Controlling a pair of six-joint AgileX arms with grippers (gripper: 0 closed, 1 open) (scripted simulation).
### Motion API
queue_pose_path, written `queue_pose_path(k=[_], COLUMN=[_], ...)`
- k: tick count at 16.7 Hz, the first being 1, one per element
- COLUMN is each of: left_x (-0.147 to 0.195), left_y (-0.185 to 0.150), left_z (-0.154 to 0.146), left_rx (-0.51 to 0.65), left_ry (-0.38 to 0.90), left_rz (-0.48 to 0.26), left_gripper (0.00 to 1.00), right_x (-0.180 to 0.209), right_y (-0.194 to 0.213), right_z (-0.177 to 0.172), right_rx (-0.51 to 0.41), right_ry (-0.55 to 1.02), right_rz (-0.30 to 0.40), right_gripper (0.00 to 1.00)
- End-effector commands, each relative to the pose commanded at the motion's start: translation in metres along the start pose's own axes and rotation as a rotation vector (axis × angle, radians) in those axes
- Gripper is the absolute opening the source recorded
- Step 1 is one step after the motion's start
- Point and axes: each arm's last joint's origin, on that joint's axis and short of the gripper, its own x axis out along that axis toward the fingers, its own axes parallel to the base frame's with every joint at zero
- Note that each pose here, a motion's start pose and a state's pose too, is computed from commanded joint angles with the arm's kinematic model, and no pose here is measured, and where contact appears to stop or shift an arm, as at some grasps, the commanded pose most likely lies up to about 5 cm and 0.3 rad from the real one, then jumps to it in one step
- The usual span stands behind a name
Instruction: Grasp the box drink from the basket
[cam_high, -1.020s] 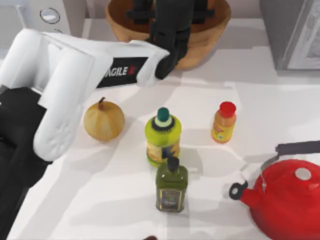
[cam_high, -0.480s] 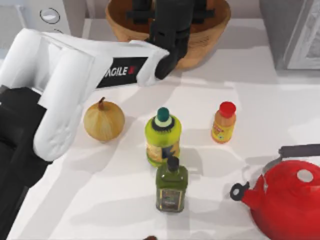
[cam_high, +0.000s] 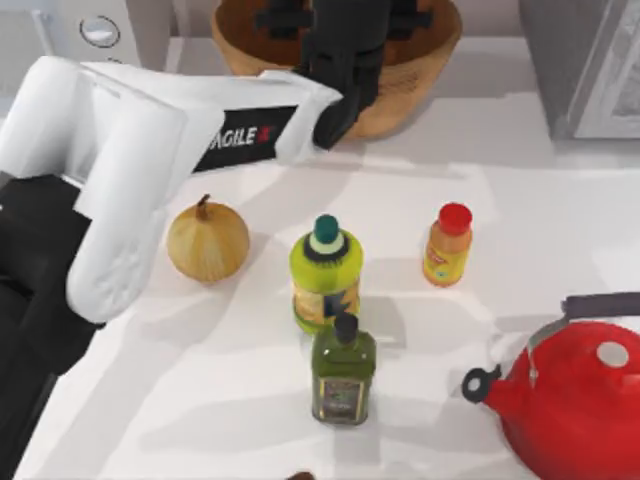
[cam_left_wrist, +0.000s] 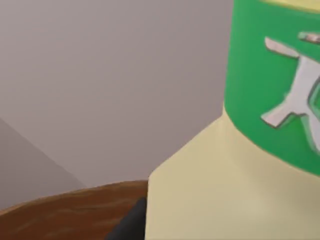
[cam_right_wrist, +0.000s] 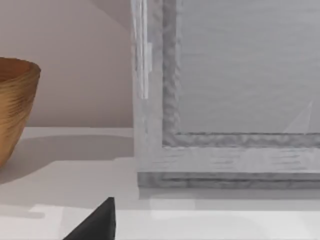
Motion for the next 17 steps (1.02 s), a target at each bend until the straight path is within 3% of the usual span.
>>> queue_pose_path(k=[10, 17], left_x=[-0.014, -0.017], left_y=[0.004, 0.004], left_z=[0.132, 0.137], left_rx=[0.001, 0.000], left_ry=[0.009, 0.004], left_rz=[0.010, 0.008], left_gripper=[0.00, 0.00], right_x=[0.000, 0.000], right_y=[0.000, 0.000], right_z=[0.000, 0.000], right_rx=[0.000, 0.000], right_ry=[0.000, 0.000], right_rz=[0.000, 0.000], right_gripper=[1.00, 1.00])
